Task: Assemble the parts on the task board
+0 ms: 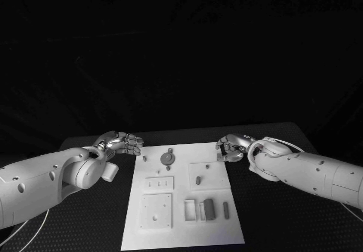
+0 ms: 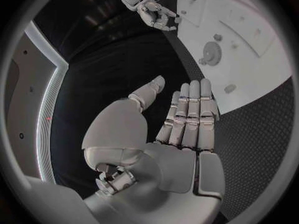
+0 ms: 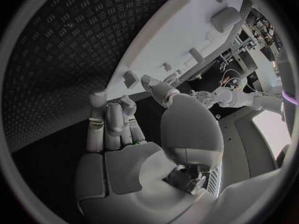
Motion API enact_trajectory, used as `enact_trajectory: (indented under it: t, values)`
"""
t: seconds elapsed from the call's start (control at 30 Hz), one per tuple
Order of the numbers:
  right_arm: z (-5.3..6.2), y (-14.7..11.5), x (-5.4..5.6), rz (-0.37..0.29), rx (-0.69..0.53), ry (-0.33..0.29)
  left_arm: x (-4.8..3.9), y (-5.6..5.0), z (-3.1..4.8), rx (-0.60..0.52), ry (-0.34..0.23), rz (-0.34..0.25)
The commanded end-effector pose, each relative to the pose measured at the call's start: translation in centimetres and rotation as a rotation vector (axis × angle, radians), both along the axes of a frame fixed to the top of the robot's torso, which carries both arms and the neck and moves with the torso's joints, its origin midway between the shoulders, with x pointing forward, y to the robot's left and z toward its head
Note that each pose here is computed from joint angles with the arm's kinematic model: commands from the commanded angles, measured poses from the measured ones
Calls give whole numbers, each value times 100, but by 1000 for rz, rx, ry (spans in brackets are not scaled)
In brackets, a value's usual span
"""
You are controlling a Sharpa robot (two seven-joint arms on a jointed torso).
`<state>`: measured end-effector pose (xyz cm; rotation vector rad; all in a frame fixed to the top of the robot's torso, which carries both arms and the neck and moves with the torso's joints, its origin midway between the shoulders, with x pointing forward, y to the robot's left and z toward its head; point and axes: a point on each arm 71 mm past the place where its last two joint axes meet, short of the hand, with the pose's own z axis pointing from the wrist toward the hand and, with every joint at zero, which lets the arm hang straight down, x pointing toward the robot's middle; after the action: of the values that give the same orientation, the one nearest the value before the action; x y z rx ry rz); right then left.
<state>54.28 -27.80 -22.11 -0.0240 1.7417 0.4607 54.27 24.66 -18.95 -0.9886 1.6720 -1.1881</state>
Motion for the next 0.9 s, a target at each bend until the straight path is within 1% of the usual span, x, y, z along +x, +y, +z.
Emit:
enact_trajectory:
  t: [0.03, 0.17, 0.3, 0.9]
  values:
    - [-46, 16, -10, 3, -5, 22, -5, -25, 5, -8, -7, -22]
    - [-110, 37, -22, 7, -5, 35, -3, -18, 3, -8, -7, -21]
    - [-135, 46, -23, 7, -7, 39, -5, -14, 2, -8, -6, -21]
    - [-140, -30, -6, -11, -21, 21, -8, -7, -15, -7, -1, -20]
